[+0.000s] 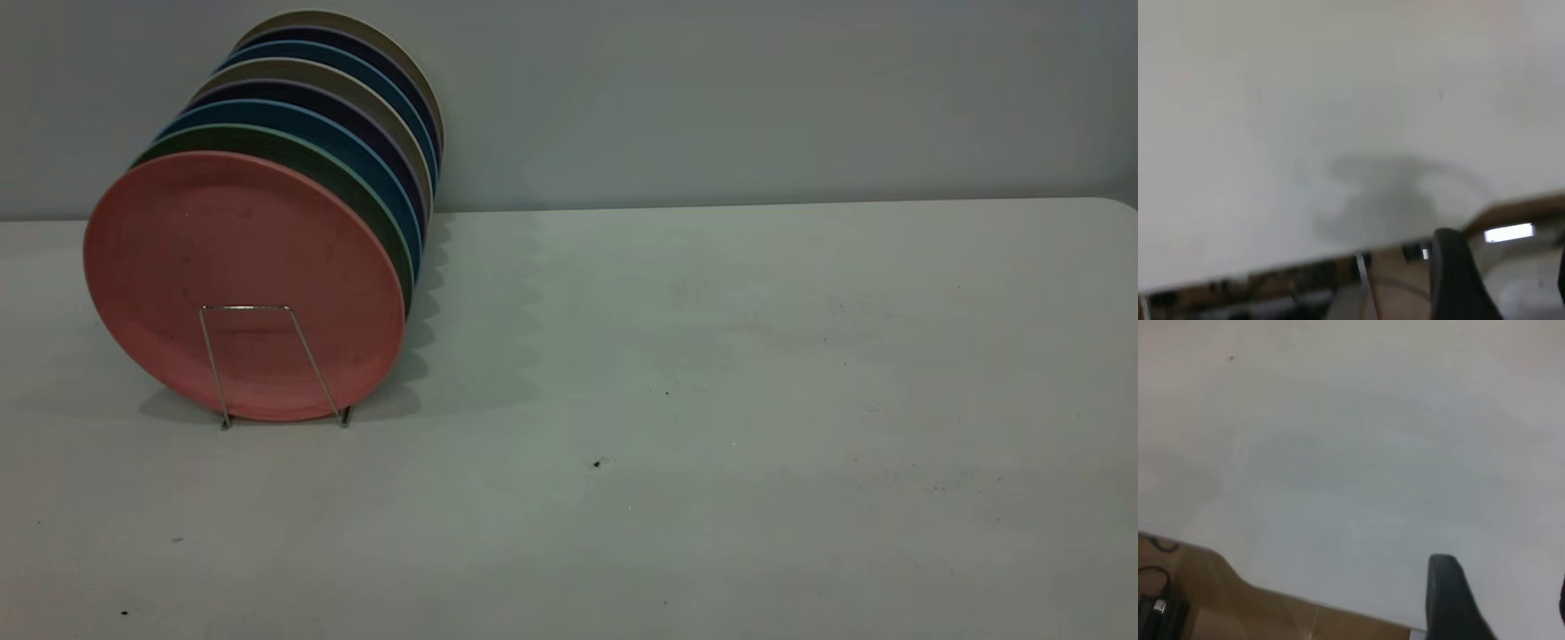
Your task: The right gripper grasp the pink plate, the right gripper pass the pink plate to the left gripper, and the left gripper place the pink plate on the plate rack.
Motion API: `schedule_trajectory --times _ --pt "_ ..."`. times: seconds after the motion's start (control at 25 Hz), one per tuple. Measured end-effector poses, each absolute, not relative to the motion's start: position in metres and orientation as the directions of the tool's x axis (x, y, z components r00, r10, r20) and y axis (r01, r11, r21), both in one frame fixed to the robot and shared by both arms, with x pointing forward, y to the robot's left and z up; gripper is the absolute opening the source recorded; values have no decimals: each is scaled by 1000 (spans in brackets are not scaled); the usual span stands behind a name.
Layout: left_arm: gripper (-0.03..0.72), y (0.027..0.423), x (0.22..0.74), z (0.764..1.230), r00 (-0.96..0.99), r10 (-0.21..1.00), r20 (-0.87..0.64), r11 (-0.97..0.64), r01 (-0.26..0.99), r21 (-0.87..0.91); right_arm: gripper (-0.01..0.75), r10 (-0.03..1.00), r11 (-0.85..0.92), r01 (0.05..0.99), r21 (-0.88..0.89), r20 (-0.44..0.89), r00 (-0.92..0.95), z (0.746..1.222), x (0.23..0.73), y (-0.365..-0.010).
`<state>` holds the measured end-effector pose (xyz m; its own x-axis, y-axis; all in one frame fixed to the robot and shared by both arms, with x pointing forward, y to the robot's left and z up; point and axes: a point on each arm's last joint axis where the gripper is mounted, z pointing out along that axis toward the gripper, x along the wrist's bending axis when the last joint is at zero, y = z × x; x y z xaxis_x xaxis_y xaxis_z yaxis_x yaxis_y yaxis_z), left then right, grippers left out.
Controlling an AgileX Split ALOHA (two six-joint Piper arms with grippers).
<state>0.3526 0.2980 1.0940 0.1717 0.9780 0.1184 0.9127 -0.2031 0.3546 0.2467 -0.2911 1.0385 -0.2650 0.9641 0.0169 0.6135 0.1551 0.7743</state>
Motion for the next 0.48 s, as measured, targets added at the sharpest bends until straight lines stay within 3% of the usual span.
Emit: schedule_trajectory --times 0.28,0.48 --pt "504 301 308 1027 183 979 90 -200 947 250 401 964 155 614 774 17 -265 1038 247 -291" --pt "510 298 289 1031 153 988 36 -155 908 390 401 964 155 614 774 17 -265 1038 247 -291"
